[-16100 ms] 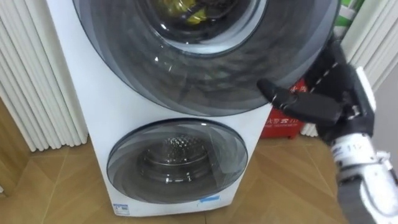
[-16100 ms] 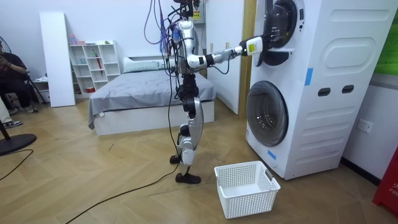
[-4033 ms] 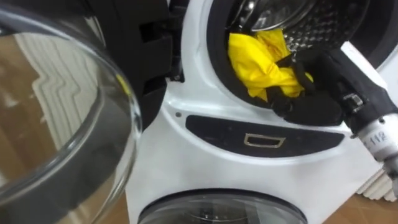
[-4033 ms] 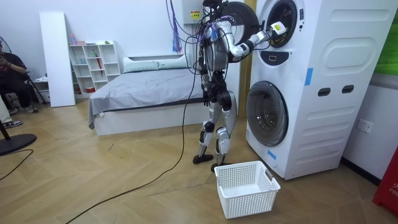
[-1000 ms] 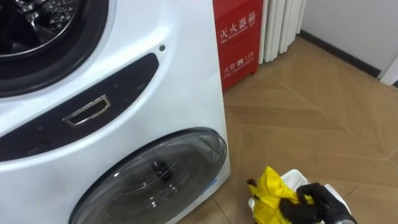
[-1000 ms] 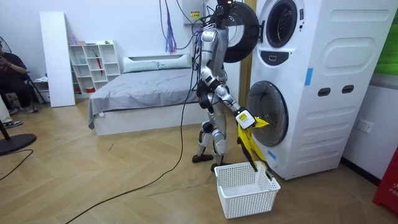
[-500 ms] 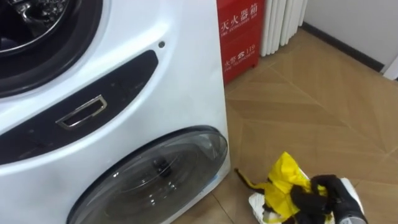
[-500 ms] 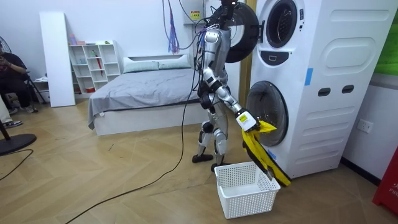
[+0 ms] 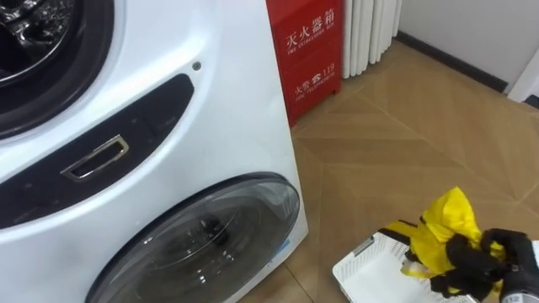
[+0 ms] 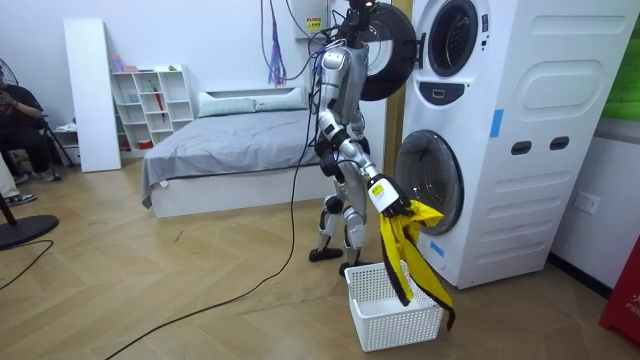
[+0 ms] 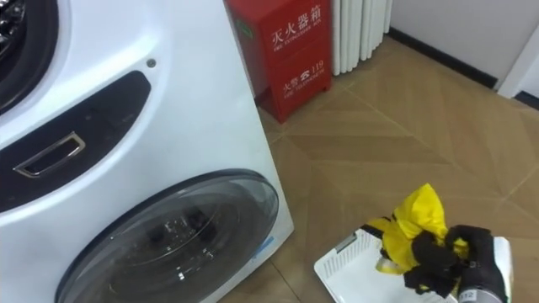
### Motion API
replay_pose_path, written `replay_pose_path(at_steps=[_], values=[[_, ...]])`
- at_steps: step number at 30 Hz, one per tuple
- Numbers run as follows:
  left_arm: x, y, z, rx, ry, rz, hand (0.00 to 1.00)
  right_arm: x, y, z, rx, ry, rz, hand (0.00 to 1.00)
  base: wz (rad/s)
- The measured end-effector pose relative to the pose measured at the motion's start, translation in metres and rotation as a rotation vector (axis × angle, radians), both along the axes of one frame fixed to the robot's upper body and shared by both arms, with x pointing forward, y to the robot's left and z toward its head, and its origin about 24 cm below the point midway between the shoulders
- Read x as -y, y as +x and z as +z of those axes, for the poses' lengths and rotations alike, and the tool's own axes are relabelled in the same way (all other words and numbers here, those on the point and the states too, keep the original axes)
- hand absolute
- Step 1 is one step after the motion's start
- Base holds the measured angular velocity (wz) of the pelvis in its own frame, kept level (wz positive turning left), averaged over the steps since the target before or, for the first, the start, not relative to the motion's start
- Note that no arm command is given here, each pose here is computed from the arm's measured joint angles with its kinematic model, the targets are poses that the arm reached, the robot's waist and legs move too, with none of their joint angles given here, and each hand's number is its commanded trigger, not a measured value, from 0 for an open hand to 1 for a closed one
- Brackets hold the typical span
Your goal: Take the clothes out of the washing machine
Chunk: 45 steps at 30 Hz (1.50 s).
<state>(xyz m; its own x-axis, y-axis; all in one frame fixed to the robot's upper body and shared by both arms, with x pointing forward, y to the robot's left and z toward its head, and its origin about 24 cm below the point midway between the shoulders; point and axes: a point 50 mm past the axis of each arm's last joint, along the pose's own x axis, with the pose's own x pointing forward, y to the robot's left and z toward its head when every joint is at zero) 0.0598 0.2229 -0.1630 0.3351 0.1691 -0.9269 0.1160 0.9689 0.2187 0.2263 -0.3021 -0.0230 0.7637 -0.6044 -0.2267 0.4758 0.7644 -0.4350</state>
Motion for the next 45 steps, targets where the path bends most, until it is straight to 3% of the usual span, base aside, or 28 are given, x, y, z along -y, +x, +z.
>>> replay_pose_path(at_steps=[45], values=[[-0.003,0.002,0.003,0.029,0.008,0.019,0.00,-0.003,-0.009,-0.003,0.007,-0.004,0.007,0.00,0.02]])
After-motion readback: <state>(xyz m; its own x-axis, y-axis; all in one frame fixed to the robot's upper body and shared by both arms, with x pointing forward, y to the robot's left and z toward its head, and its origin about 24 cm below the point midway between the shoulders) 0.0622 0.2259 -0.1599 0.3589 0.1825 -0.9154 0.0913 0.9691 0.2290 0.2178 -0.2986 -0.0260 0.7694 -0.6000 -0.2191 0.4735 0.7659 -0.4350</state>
